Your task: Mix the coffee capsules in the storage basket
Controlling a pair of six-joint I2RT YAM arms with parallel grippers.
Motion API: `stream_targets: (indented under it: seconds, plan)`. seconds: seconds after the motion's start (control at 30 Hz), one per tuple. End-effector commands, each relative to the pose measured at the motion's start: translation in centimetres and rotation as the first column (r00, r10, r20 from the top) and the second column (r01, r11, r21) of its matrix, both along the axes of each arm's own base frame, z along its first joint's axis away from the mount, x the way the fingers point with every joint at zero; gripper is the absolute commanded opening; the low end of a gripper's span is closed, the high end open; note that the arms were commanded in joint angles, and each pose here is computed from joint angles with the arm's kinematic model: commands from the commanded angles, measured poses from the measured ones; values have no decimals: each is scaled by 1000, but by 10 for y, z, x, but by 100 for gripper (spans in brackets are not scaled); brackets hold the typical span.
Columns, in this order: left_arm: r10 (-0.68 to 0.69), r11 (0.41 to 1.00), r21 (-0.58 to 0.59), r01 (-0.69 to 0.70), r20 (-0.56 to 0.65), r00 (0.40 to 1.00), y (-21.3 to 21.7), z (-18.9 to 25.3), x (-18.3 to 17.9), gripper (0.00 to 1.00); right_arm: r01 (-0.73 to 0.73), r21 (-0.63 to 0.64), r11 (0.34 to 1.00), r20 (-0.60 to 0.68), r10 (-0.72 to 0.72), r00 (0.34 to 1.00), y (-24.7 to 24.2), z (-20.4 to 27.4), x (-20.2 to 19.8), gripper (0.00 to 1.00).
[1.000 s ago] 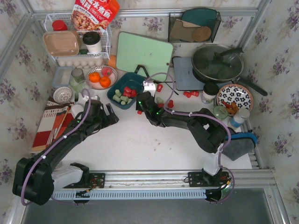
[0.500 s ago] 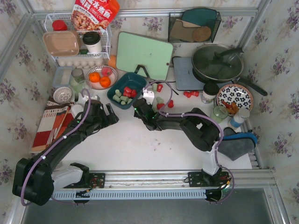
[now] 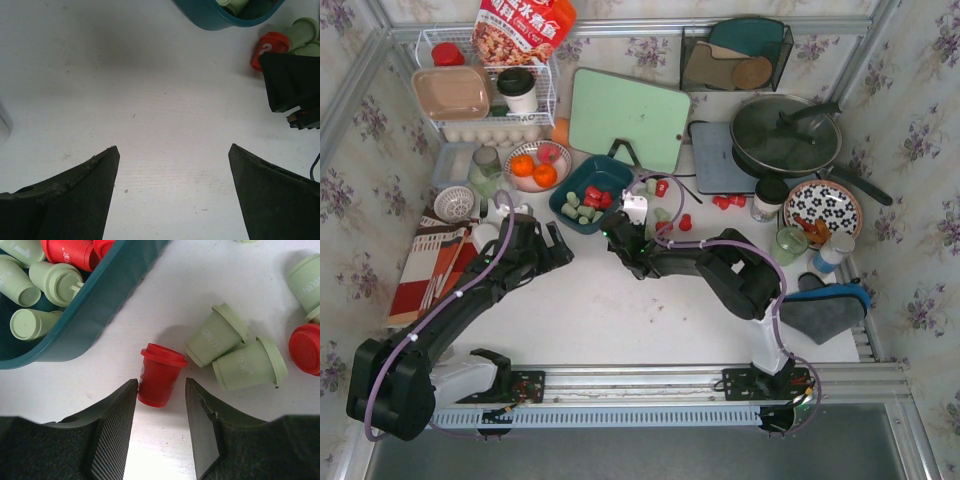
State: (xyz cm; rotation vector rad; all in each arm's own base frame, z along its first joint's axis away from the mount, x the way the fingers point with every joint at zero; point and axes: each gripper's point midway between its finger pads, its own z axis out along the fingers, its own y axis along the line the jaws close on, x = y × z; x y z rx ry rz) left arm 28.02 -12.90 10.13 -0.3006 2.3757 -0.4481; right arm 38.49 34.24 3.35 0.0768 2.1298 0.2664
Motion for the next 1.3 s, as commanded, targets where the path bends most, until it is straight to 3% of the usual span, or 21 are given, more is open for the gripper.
stream_targets:
  seconds: [0.0, 0.37, 0.53, 0.77, 1.0, 1.1, 1.27]
  plan:
    - [-1, 1000, 12, 1, 16, 1000, 1, 2, 4, 92, 14, -28, 1000, 15, -14, 1000, -4, 1, 3, 50]
    - [1, 1000, 21, -1, 14, 1000, 3, 2, 4, 92, -20, -48, 999, -10, 19, 1000, -1, -8, 1, 49]
    - [2, 1000, 21, -2, 15, 1000, 3, 2, 4, 92, -40, -28, 999, -8, 40, 999, -3, 4, -6, 31]
    - [1, 1000, 20, -1, 15, 1000, 2, 2, 4, 92, -76, 25, 997, 88, 73, 993, -2, 59, -5, 27]
    - [3, 1000, 23, -3, 14, 1000, 3, 1, 5, 92, -158, -23, 987, 263, 158, 952, 26, 122, 26, 25]
    - [11, 1000, 25, -11, 15, 1000, 4, 1, 5, 92, -188, -76, 979, 291, 202, 935, 46, 124, 47, 25]
    - [7, 1000, 14, -8, 35, 999, 3, 4, 5, 96, -222, -62, 973, 304, 230, 924, 73, 111, 79, 27]
